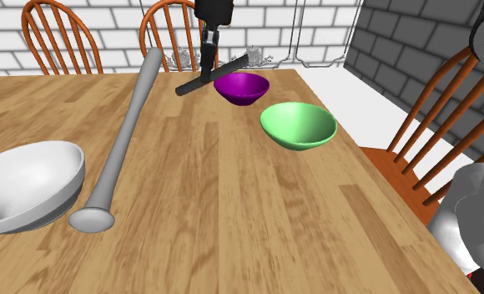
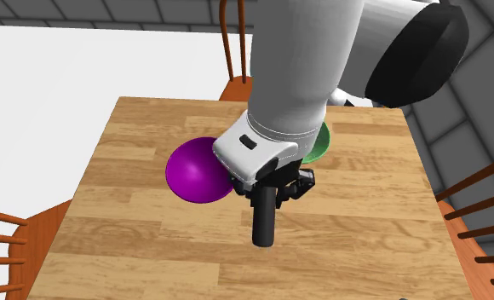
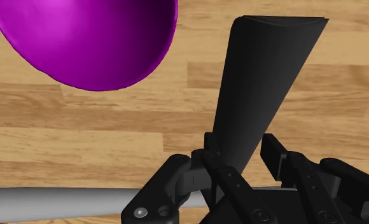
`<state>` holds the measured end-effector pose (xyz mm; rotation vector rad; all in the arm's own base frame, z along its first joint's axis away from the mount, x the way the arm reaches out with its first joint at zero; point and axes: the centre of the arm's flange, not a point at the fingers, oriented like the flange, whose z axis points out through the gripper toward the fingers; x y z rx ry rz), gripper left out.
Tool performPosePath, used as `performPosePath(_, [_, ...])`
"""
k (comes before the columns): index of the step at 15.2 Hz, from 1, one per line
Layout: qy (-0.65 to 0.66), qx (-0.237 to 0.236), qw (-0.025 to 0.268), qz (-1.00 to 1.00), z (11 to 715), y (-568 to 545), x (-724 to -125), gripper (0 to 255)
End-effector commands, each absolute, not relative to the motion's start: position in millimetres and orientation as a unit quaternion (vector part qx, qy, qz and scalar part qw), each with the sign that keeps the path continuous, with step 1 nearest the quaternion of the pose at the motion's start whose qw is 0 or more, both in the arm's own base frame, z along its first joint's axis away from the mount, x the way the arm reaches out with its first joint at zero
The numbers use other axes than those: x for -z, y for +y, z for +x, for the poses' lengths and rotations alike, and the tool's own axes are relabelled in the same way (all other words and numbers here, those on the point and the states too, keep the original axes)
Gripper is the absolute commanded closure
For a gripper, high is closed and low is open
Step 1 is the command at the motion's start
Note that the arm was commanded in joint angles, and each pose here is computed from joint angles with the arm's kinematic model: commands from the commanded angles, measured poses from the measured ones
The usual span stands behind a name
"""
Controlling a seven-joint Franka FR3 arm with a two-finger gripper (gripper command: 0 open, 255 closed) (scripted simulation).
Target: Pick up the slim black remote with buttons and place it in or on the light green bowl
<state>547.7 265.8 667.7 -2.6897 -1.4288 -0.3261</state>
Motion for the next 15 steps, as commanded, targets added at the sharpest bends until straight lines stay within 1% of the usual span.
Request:
performPosePath(1, [-0.466,0.106,0.039,-0.878,521.3,252.9,-662.7,255])
performPosePath(15, [-0.466,0.106,0.039,-0.878,368.6,149.1,-654.3,255])
